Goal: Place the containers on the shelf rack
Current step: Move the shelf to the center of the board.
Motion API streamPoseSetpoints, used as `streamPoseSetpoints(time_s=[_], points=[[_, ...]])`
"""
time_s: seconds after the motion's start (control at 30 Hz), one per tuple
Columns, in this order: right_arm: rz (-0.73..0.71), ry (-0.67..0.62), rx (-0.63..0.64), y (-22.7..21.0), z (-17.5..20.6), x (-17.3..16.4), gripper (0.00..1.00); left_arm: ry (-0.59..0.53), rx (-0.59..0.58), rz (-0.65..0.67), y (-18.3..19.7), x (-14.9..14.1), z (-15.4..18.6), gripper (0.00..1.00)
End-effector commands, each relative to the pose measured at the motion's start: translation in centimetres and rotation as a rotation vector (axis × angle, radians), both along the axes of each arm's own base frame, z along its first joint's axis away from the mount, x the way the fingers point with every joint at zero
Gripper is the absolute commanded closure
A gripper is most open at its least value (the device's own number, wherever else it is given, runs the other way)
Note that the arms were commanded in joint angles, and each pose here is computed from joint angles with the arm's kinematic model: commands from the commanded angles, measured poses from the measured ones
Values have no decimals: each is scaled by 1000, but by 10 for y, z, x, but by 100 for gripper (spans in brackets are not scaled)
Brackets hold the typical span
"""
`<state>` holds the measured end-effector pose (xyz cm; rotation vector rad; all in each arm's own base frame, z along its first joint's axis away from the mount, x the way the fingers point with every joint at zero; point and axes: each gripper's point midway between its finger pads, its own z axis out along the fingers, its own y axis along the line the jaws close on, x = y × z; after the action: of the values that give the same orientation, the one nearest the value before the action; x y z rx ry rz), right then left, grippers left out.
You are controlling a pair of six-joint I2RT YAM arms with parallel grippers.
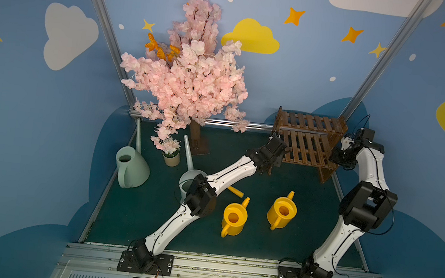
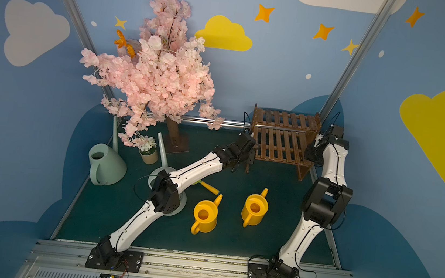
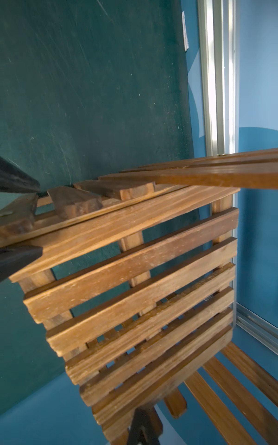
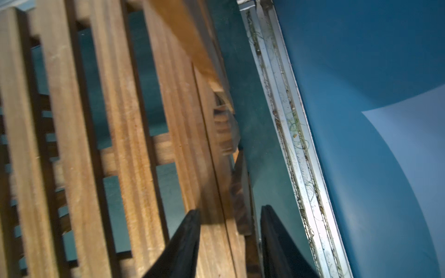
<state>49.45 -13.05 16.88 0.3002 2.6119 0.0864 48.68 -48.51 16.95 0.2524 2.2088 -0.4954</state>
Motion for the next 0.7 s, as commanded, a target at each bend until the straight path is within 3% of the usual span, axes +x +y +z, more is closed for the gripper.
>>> streamPoseSetpoints(time_s=[0.0,0.23,0.67], points=[[47,23,35,27,-5,5,65,63,33,-9,7,-2,-20,62],[58,53,46,47,-9,0,78,11,74,4,18,3,-4,74],[72,37,59,61,-7,-21,92,3,139,24,46,8,1,98]])
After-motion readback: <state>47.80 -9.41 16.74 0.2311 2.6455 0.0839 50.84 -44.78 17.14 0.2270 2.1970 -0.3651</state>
